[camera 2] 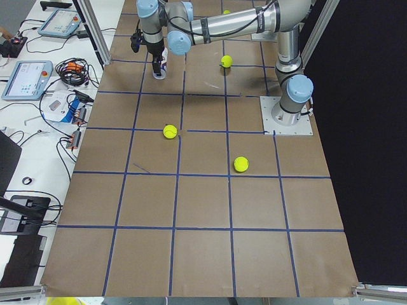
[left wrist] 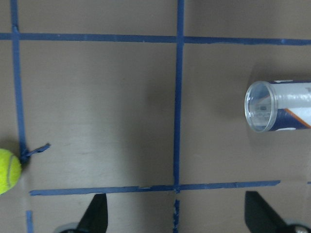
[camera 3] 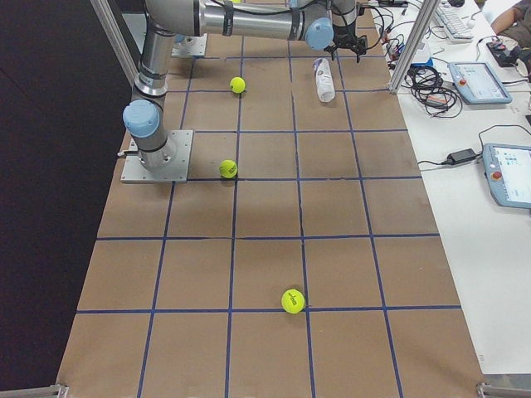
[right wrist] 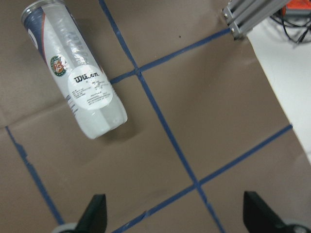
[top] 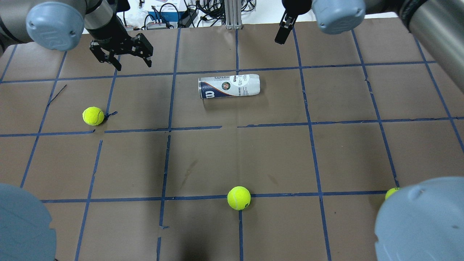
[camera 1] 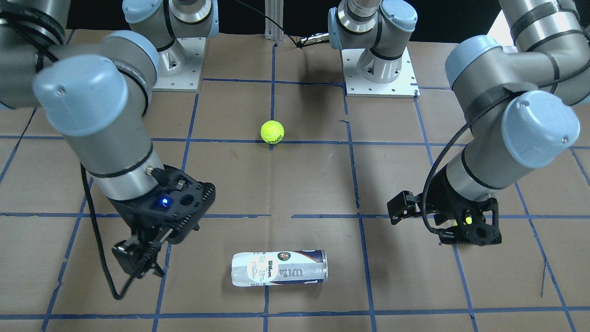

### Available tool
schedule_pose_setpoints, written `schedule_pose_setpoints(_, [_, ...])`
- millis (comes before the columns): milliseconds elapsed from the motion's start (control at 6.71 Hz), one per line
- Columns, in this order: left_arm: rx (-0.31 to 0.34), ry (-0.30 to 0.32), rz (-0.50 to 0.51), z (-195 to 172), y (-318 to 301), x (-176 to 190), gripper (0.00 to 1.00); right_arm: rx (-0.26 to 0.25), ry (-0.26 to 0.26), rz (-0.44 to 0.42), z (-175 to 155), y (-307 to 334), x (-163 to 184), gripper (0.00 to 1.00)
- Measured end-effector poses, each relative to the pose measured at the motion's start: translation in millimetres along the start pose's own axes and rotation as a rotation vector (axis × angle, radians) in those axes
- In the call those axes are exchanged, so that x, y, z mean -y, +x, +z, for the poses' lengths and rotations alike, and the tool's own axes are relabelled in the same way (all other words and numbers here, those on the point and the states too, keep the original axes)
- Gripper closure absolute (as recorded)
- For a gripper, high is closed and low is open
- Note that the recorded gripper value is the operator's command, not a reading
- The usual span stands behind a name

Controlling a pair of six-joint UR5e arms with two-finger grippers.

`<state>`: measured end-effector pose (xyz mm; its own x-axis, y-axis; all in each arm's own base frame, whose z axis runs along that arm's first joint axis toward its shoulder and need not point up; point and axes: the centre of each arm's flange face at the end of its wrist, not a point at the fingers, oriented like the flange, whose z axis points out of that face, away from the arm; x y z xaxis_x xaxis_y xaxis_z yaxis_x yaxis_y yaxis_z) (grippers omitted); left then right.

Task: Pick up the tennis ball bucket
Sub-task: 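Release the can on the table and raise the right gripper away, then reach the left gripper to the lying can and grasp its bottom end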

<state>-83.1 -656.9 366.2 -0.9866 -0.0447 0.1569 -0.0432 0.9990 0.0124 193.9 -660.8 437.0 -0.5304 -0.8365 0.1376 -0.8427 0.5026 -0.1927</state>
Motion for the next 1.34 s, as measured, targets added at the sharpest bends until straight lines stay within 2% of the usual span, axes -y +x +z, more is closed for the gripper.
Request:
schedule_pose_setpoints(298, [-0.179, 0.015, -0.039, 47, 9, 17, 0.0, 0.128, -0.204, 0.43, -24, -4, -62, 0.0])
schedule_pose_setpoints(447, [-0.262, 0.035, -0.045, 74, 13, 18, 0.0, 0.15, -0.28, 0.618, -34, -9, -85, 0.0])
schedule_pose_setpoints(596, [-0.334, 0.065, -0.046, 98, 16, 16, 0.01, 0.143, -0.32, 0.785, -43, -17, -97, 0.0])
schedule_pose_setpoints(745, [-0.399, 0.091, -0.043, 119, 18, 14, 0.01, 0.124, -0.339, 0.924, -47, -23, -100, 0.0])
schedule_pose_setpoints(894, [-0.464, 0.106, -0.041, 137, 21, 15, 0.02, 0.105, -0.353, 0.994, -48, -26, -102, 0.0])
schedule_pose_setpoints(1340, [-0.655, 0.084, -0.049, 176, 29, 20, 0.04, 0.05, -0.392, 1.105, -46, -25, -106, 0.0])
